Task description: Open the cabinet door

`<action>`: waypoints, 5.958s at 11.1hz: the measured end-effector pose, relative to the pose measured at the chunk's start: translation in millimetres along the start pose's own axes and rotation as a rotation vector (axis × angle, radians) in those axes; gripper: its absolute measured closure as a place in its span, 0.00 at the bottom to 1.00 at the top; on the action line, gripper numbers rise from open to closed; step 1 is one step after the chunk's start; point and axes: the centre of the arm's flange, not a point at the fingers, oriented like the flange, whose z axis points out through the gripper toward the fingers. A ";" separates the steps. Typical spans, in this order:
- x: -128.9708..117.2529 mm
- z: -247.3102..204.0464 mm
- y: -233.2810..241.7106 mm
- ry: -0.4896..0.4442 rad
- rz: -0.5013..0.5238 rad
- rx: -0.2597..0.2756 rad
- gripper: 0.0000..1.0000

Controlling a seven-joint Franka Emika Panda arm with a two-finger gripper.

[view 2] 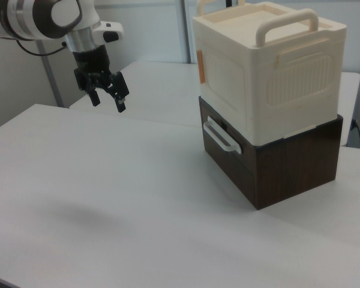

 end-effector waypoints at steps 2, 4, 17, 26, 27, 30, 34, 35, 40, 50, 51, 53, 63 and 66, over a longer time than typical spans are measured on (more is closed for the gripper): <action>0.1 0.6 -0.7 -0.001 -0.001 0.000 0.00; 0.1 0.6 -1.5 -0.001 -0.003 0.000 0.00; 0.6 1.8 -1.4 -0.003 -0.003 0.000 0.00; 6.0 -38.3 28.4 0.089 -0.027 -0.028 0.00; 11.9 -45.8 35.4 0.143 -0.023 -0.043 0.00; 33.2 -68.5 43.1 0.362 -0.020 -0.059 0.09; 67.7 -78.6 41.3 0.691 0.114 -0.157 0.63; 76.2 -70.6 35.1 0.757 0.145 -0.185 0.65; 89.4 -23.0 18.2 0.853 0.057 -0.237 0.43; 120.9 38.8 36.0 1.017 0.270 -0.203 0.50; 123.5 41.9 41.9 1.028 0.312 -0.174 0.50; 129.7 49.8 42.4 1.032 0.353 -0.143 0.51; 136.0 44.7 47.0 1.051 0.372 -0.138 0.81; 136.4 47.3 46.2 1.054 0.350 -0.156 0.86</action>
